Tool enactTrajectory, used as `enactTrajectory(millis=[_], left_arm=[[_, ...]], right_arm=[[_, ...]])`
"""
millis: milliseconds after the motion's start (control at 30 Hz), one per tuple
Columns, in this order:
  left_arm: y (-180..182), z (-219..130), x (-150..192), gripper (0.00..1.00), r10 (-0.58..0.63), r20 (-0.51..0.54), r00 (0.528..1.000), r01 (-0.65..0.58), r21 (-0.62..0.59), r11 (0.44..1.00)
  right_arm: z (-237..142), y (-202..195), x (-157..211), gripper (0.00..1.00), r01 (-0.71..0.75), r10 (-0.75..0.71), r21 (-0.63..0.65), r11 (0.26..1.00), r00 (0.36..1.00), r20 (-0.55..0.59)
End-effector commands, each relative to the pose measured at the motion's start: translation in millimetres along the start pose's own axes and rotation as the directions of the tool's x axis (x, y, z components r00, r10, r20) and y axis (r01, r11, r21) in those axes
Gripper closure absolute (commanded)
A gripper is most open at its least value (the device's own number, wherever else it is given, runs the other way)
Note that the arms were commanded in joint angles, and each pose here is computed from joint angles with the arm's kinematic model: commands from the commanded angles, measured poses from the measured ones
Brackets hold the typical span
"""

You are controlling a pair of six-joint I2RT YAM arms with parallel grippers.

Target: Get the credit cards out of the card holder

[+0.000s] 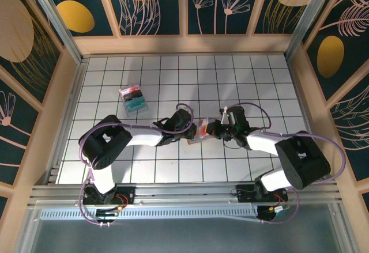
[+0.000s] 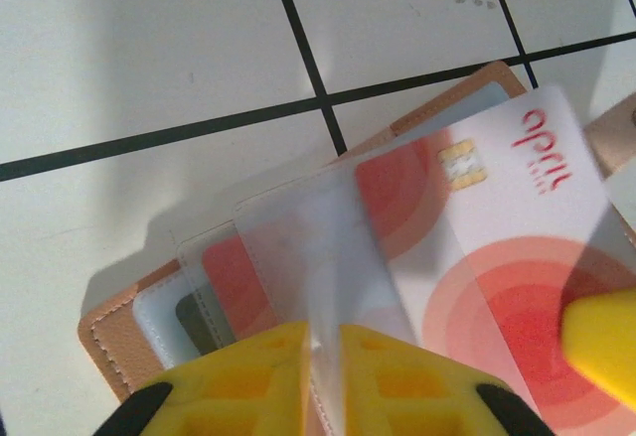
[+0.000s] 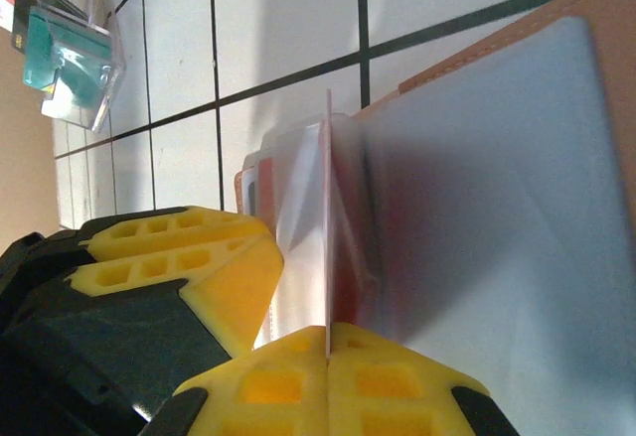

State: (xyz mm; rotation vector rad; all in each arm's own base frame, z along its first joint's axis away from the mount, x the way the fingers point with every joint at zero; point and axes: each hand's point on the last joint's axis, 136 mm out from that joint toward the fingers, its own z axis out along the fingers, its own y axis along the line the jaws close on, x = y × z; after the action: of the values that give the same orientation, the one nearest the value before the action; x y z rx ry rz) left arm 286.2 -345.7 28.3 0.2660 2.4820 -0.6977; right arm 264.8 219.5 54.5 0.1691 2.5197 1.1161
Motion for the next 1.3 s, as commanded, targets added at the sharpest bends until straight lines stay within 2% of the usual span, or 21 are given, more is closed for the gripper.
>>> enactTrajectory(millis=[0, 100, 233, 367, 533, 567, 800, 933, 1100, 1267], left_arm=[[17, -8, 16, 0.77, 0.022, -0.055, 0.998, -0.026, -0.07, 0.997], [9, -15, 4, 0.68, 0.035, -0.026, 0.999, -0.036, -0.058, 0.998], [-4, -28, -17, 0.51, 0.071, 0.022, 0.997, -0.07, -0.035, 0.997], [-20, -57, -52, 0.29, 0.125, 0.116, 0.985, -0.122, -0.03, 0.992], [-31, -81, -73, 0.19, 0.196, 0.149, 0.969, -0.201, 0.016, 0.98], [-40, -90, -86, 0.17, 0.221, 0.178, 0.959, -0.231, 0.035, 0.972], [-66, -125, -110, 0.16, 0.421, 0.231, 0.877, -0.458, 0.139, 0.878], [-75, -132, -104, 0.18, 0.525, 0.218, 0.823, -0.565, 0.213, 0.797], [-82, -135, -89, 0.2, 0.649, 0.208, 0.732, -0.681, 0.266, 0.682], [-83, -139, -89, 0.27, 0.697, 0.226, 0.68, -0.73, 0.294, 0.617]], right_arm=[[-14, -1, -19, 1.0, 0.065, -0.071, 0.08, 0.995, 0.994, 0.077], [-25, 3, -24, 1.0, 0.113, -0.123, 0.097, 0.989, 0.987, 0.106], [-40, 14, -29, 1.0, 0.215, -0.227, 0.095, 0.972, 0.964, 0.141], [-56, 30, -34, 1.0, 0.312, -0.321, 0.075, 0.947, 0.928, 0.192], [-70, 57, -29, 1.0, 0.431, -0.419, -0.01, 0.902, 0.881, 0.22], [-73, 62, -27, 1.0, 0.457, -0.439, -0.028, 0.889, 0.869, 0.227], [-88, 95, -14, 1.0, 0.598, -0.559, -0.129, 0.791, 0.792, 0.244], [-90, 109, -5, 1.0, 0.647, -0.609, -0.176, 0.742, 0.76, 0.228], [-95, 126, 3, 1.0, 0.695, -0.657, -0.231, 0.681, 0.719, 0.225], [-98, 141, 12, 1.0, 0.72, -0.684, -0.298, 0.626, 0.691, 0.232]])
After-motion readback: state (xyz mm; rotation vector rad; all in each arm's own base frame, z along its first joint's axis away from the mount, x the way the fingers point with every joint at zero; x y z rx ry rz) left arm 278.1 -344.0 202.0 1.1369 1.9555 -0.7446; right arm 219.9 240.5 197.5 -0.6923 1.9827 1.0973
